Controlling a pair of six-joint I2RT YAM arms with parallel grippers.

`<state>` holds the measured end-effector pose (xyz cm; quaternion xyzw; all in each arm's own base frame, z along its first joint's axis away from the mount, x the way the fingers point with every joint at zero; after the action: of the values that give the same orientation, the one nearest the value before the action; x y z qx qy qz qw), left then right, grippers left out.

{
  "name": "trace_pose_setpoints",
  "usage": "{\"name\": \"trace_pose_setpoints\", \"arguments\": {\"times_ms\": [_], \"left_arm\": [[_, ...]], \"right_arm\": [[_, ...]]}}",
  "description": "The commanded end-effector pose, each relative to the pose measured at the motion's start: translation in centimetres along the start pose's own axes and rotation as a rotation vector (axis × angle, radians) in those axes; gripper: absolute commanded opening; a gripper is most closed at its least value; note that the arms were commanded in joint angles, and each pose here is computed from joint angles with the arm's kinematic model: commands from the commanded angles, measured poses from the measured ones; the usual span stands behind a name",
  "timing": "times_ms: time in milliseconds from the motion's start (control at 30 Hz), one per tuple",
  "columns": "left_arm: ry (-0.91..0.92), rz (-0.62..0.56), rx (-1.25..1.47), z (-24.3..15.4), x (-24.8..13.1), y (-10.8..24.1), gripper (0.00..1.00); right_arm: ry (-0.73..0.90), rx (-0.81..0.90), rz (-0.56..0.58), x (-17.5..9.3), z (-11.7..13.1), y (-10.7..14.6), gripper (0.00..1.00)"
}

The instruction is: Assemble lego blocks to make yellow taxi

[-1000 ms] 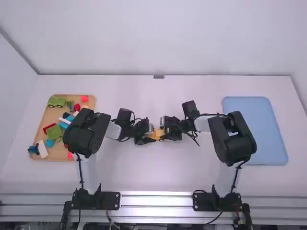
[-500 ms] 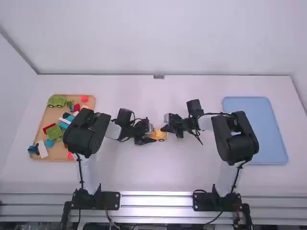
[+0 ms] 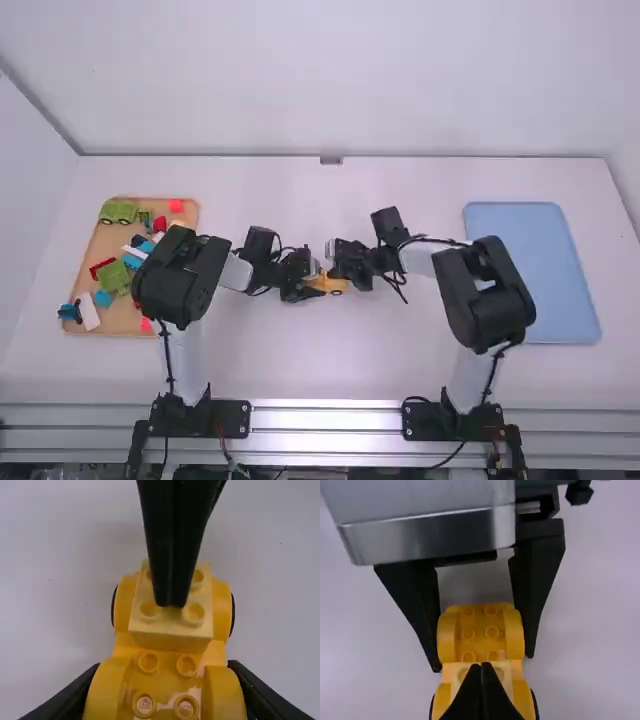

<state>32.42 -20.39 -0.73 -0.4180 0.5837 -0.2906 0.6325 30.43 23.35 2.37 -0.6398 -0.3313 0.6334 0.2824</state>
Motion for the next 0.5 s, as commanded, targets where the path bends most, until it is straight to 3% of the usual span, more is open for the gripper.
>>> {"name": "trace_pose_setpoints", "arguments": {"times_ms": [0, 267, 467], "left_arm": [[-0.007, 0.053, -0.017, -0.3, 0.5, 1.4, 0.41], [-0.005, 0.051, -0.016, -0.3, 0.5, 1.4, 0.40], [-0.007, 0.049, -0.014, -0.2, 0.5, 1.3, 0.40]], "right_arm": [[0.031, 0.059, 0.141, -0.1, 0.0, 3.1, 0.00], [0.011, 0.102, 0.169, -0.7, 0.5, 4.2, 0.00], [-0.015, 0.119, 0.264, -0.1, 1.5, 5.8, 0.00]]}}
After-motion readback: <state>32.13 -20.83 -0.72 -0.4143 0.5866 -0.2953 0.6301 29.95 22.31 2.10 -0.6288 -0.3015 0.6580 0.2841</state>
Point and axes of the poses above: each hand's point on the last joint's axis, 136 mm out from that joint toward the fingers, its own x axis out along the fingers, its own z axis along the line the jaws close on, y = z × x, the point moved 2 cm from there along -x, back along the fingers, and after that the axes turned 5 degrees about -x, right-handed, at the moved point
